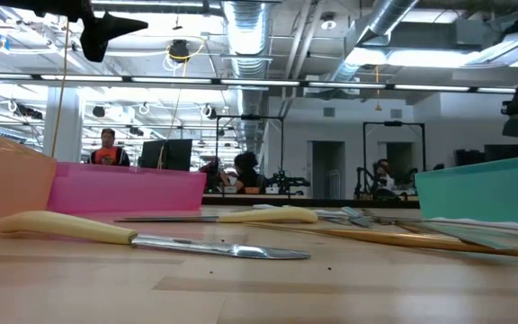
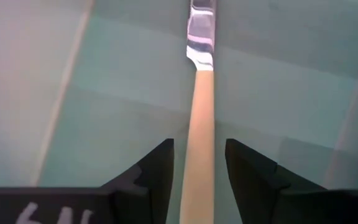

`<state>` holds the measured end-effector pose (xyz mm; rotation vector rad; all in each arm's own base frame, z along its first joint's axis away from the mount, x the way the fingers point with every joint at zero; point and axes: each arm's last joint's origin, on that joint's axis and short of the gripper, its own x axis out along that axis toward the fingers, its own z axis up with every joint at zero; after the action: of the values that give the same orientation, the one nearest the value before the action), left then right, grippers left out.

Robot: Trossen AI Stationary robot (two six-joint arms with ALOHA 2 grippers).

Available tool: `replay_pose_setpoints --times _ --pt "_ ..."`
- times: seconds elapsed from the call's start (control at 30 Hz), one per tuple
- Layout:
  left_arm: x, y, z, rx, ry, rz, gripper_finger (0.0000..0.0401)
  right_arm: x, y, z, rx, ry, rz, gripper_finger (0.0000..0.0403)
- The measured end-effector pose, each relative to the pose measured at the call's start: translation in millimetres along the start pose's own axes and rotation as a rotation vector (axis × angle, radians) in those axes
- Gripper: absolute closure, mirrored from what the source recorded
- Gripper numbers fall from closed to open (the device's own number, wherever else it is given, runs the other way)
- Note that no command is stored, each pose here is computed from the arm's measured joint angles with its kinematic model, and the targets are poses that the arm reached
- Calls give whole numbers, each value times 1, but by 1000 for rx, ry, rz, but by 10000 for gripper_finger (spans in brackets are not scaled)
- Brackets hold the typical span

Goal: Sort silverware by color (type)
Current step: Put the blue knife into the orange bin

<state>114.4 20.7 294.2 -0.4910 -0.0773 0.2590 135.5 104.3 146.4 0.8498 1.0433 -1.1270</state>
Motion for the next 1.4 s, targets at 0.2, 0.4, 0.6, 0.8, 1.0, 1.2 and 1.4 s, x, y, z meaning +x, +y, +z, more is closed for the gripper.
replay_pose_setpoints --times 0.2,0.4,0.6,0.8,1.0,1.2,1.4 --pt "0 0 0 -15 -2 -1 154 -6 -3 4 2 2 5 232" --pt "0 0 0 -16 -3 -1 154 -26 -4 17 -7 -13 27 232" --pt "0 0 0 -16 -3 -2 154 -47 2 34 -35 -85 141 232" --pt "0 0 0 -16 -5 -3 154 -69 14 53 -94 -177 235 232" --pt "0 0 0 -17 -5 -3 154 -88 28 70 -202 -275 298 232" --pt "0 0 0 -11 -5 -3 154 -99 51 84 -364 -420 419 232" --pt "0 0 0 -11 -4 -3 154 -106 85 101 -518 -590 568 232"
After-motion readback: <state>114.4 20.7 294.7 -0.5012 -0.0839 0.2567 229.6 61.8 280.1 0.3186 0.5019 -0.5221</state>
